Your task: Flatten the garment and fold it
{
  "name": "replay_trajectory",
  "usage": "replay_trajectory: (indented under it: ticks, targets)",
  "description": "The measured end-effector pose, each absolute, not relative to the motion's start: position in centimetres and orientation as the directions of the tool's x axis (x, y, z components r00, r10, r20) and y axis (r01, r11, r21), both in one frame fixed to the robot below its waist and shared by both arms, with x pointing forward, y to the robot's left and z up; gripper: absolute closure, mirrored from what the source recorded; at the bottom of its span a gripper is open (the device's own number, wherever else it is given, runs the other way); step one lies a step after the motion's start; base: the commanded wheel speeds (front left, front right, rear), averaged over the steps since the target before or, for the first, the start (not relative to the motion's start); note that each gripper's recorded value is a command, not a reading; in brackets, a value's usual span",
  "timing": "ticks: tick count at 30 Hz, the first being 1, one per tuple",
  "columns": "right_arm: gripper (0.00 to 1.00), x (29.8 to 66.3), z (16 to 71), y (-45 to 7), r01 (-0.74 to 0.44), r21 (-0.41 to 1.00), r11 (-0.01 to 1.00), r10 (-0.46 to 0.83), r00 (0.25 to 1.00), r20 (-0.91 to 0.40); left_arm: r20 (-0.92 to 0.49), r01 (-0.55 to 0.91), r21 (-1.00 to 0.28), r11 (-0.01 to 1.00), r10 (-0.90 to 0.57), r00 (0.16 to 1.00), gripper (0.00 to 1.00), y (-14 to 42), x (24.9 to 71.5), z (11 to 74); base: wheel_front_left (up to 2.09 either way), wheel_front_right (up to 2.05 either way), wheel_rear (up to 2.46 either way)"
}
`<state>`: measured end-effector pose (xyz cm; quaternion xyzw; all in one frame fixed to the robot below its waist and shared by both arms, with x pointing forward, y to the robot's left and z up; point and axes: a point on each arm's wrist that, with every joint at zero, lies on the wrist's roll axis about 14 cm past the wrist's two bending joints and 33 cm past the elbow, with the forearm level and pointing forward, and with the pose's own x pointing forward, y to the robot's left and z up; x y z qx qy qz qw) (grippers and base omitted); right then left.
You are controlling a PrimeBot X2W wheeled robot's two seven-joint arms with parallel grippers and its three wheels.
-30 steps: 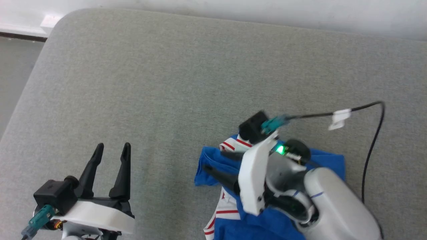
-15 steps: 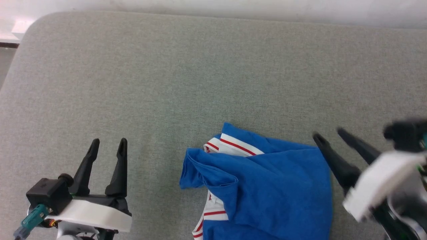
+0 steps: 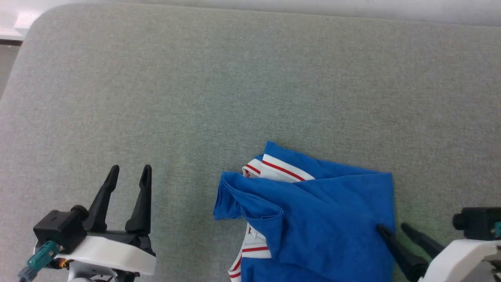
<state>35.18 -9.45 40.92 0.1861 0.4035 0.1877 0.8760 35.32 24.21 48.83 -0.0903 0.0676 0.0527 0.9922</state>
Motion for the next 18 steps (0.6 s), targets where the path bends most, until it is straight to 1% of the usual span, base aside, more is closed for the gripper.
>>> replay_trajectory:
  ticks: [4,6,7,8,9,14,18]
  targets:
    - [0.00,34.5,39.0,-8.9,-0.155,0.495,0.855,0.490,0.558,-0.670,-0.146,-0.126,-0.166,0.978,0.102,0.984,0.00,24.6,34.9,49.0,0.00,0.00,0.00]
    - [0.00,34.7,38.4,-9.0,-0.147,0.492,0.858,0.484,0.553,-0.678,-0.144,-0.127,-0.164,0.978,0.103,0.984,0.00,24.6,34.8,49.1,0.00,0.00,0.00]
    - [0.42,34.9,38.3,-8.9,-0.146,0.492,0.858,0.483,0.556,-0.676,-0.146,-0.126,-0.163,0.979,0.102,0.984,0.00,24.6,34.7,49.2,0.00,0.00,0.00]
    - [0.75,35.2,38.2,-9.0,-0.139,0.496,0.857,0.480,0.564,-0.672,-0.146,-0.125,-0.162,0.979,0.102,0.984,0.00,24.6,34.7,49.2,0.00,0.00,0.00]
    - [1.00,35.4,38.1,-9.1,-0.136,0.494,0.859,0.476,0.570,-0.670,-0.143,-0.123,-0.161,0.979,0.100,0.985,0.00,24.6,34.7,49.3,0.00,0.00,0.00]
    - [1.00,36.6,38.7,-9.3,-0.141,0.481,0.865,0.459,0.608,-0.648,-0.138,-0.101,-0.166,0.981,0.078,0.987,0.00,24.0,34.9,49.6,0.00,0.00,0.00]
    - [1.00,39.0,41.1,-11.0,-0.147,0.430,0.891,0.403,0.692,-0.599,-0.129,-0.070,-0.169,0.983,0.048,0.990,0.00,23.3,35.6,49.7,0.00,0.00,0.00]
